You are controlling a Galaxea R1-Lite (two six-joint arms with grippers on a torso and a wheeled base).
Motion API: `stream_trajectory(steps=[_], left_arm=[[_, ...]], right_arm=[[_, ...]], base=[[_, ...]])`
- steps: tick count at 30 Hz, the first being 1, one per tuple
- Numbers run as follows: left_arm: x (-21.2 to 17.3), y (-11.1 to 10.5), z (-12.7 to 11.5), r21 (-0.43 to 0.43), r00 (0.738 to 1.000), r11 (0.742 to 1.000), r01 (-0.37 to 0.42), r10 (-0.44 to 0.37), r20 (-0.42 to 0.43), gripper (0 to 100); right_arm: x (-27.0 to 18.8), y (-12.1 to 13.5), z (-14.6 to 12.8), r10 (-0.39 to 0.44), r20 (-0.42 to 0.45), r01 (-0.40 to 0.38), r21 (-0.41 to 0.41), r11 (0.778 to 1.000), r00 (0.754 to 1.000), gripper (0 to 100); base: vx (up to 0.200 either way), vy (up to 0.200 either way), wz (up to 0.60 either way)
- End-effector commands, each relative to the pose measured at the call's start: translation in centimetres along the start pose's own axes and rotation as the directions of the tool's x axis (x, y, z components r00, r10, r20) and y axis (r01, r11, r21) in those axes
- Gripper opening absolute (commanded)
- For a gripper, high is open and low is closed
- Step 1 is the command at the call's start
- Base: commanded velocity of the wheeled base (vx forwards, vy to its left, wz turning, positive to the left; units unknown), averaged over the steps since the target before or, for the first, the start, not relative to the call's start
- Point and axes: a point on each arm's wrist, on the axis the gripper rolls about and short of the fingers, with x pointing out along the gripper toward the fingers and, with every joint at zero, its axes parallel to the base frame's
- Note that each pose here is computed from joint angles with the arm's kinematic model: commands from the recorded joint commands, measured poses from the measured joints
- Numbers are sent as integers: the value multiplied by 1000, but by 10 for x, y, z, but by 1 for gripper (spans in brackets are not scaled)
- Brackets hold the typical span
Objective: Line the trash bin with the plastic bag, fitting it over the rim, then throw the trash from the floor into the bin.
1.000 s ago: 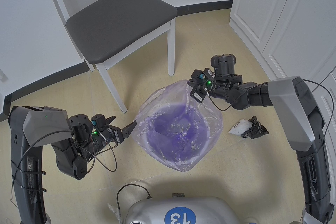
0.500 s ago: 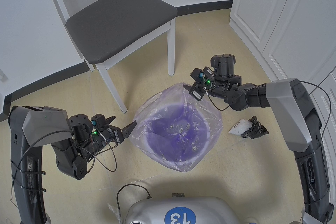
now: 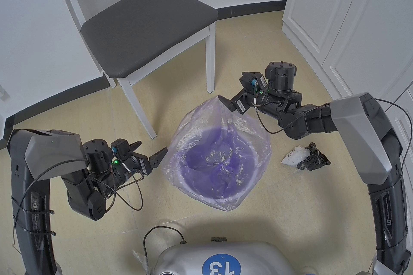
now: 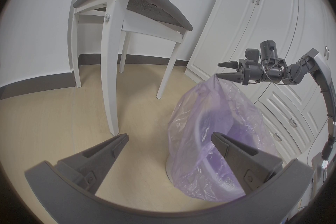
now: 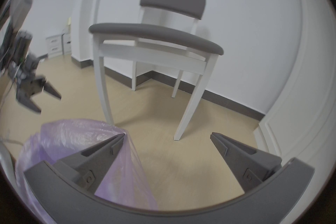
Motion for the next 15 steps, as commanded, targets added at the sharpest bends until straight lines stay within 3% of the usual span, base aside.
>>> stream_trajectory(steps=[1,8,10,13,15], left_arm=[[-4,-9,9,10,999,1000,21,-21,27,100],[-3,-14,8,10,999,999,32,-33,22,100],[-4,-15,8,10,999,999,35,-36,20,100],[-5,-16,9,11,999,999,37,-37,20,100],[-5,-16,9,11,999,999,37,-37,20,100]], right_arm=[[-11,2,27,-129,0,129,29,991,992,100],[-7,21,9,-116,-25,117,43,992,993,100],[-20,32,-7,-69,-108,75,56,996,992,100],[-49,36,7,40,-170,-24,95,995,985,100],[-59,39,4,134,-230,-107,126,986,964,100]], base=[[0,0,0],[0,0,0],[0,0,0],[0,0,0],[0,0,0]])
